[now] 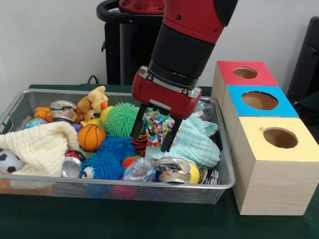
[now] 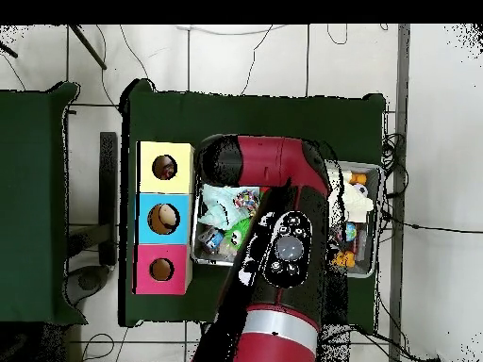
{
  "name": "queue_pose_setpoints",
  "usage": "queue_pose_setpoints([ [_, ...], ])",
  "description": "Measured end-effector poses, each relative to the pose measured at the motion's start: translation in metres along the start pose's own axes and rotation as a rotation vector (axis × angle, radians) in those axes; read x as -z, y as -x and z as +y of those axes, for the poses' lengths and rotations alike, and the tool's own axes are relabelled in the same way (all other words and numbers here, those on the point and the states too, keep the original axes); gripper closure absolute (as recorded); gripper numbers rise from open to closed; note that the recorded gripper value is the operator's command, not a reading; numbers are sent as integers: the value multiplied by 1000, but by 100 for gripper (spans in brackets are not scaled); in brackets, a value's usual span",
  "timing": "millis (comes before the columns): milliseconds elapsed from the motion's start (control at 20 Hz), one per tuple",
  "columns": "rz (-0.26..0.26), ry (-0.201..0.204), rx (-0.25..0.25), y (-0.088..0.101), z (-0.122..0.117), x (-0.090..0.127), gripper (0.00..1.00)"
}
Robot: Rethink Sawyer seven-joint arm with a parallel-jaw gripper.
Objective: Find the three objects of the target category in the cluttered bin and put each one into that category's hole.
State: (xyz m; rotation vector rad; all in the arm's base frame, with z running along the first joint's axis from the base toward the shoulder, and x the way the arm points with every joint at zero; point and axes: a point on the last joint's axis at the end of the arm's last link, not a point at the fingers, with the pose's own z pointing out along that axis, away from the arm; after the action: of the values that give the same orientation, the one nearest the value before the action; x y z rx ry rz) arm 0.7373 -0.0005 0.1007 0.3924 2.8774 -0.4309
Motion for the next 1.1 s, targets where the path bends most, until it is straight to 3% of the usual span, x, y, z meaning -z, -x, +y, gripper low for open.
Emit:
queue_pose_setpoints([
  [350,4,4,-8,-16,-8,6,0],
  [600,14,8,-29,-29,-22,26,0],
  [1100,-8,18,-48,-30,-33,56,0],
])
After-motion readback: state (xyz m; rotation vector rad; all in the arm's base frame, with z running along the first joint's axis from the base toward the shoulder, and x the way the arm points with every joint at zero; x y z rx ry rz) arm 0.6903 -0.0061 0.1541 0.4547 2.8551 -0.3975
